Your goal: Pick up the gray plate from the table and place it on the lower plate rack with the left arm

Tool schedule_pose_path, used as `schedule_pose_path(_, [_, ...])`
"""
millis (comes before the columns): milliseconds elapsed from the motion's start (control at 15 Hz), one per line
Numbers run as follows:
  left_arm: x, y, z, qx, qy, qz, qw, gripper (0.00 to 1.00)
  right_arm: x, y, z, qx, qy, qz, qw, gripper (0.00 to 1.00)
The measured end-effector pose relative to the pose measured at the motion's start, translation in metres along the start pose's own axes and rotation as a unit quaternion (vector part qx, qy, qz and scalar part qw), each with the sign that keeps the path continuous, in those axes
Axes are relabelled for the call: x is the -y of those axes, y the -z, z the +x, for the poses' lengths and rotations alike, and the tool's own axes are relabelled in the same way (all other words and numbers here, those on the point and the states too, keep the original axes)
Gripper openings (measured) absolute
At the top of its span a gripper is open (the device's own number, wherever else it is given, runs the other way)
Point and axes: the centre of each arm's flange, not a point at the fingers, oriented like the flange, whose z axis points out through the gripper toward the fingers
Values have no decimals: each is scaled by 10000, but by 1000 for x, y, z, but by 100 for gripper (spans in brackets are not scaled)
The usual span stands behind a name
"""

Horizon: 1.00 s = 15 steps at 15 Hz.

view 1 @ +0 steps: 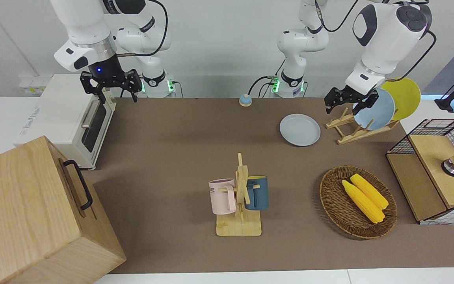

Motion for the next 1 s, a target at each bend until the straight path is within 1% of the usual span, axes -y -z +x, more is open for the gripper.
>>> schedule_pose_path(133, [0,-9,-1,97,-5,19,10000,100,0,0,0,0,0,0,10000,99])
schedule_pose_path(333, [0,-8,-1,72,-10,29,10000,100,0,0,0,0,0,0,10000,99])
schedule_pose_path(467, [-3,-5,-1,8,-34,41,10000,100,0,0,0,0,0,0,10000,99])
schedule_pose_path(533, [-4,-2,1,-87,-50,65,9999,100,0,0,0,0,0,0,10000,99])
schedule_pose_path(733, [-13,2,2,-172,-86,76,9998,100,0,0,0,0,0,0,10000,99])
schedule_pose_path(800, [-16,3,2,-196,-42,77,9998,100,0,0,0,0,0,0,10000,99])
schedule_pose_path(867, [-17,3,2,-202,50,76,9998,96,0,0,0,0,0,0,10000,99])
schedule_pose_path(1000, [-17,2,3,-224,97,75,9997,95,0,0,0,0,0,0,10000,99])
